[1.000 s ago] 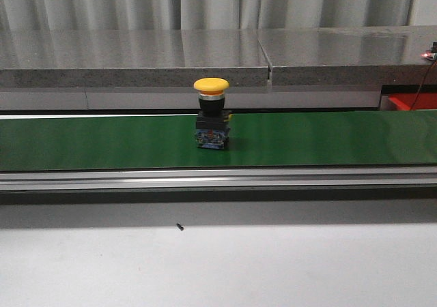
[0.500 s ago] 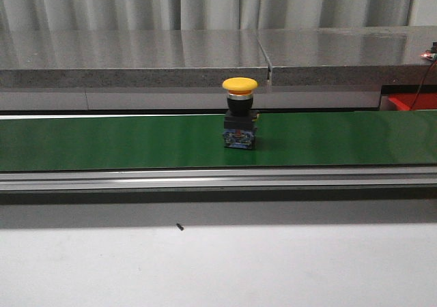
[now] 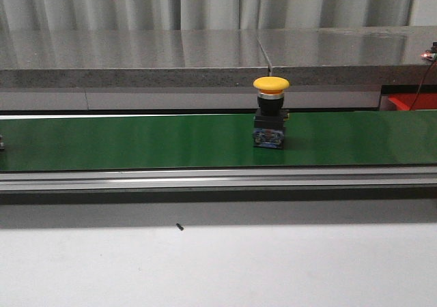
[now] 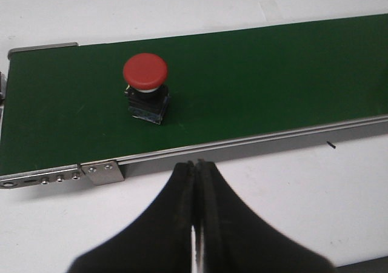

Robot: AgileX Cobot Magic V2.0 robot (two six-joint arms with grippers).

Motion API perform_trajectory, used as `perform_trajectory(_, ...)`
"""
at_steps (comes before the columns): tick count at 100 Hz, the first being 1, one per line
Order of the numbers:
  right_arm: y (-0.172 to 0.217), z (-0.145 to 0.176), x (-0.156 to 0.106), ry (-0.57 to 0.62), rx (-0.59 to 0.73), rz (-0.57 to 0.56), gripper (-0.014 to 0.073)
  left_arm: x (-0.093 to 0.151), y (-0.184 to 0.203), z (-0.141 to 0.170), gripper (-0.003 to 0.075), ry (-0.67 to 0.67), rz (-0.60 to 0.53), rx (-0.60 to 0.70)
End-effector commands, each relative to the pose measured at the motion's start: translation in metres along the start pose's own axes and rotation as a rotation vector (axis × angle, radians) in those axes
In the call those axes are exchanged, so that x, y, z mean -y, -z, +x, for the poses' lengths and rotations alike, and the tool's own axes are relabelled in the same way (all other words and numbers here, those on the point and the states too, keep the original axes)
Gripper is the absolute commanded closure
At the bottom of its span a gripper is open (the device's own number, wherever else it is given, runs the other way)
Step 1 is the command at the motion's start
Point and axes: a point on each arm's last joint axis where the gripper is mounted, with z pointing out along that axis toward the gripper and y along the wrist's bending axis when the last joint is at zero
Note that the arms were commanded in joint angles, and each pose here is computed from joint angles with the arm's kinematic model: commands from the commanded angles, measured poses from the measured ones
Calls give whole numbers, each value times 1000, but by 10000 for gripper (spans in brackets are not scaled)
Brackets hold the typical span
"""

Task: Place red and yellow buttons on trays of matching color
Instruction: 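Lower the red button onto the belt and open the left gripper, then reach the right gripper to the yellow button at the belt end and grasp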

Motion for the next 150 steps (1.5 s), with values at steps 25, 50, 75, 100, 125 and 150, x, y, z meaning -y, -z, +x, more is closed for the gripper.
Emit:
perform_trajectory(25,5,-27,-2,4,265,-24,661,7,22,9,741,-40,-19,179)
perform_trajectory(50,7,-41,-2,3,260,-20,657,11,37,23,741,-57,-27,257)
perform_trajectory(75,-8,-84,-2,1,14,5,653,12,39,23,741,-60,-28,269)
perform_trajectory(100,-51,-120,-3,-3,-180,14,641,12,39,23,741,-60,-28,269)
perform_trajectory(125,-97,-145,-7,-8,-347,0,434,12,39,23,741,-60,-28,269)
perform_trajectory(150,-138,-155,-28,23,-539,-87,-60,12,39,23,741,-60,-28,269)
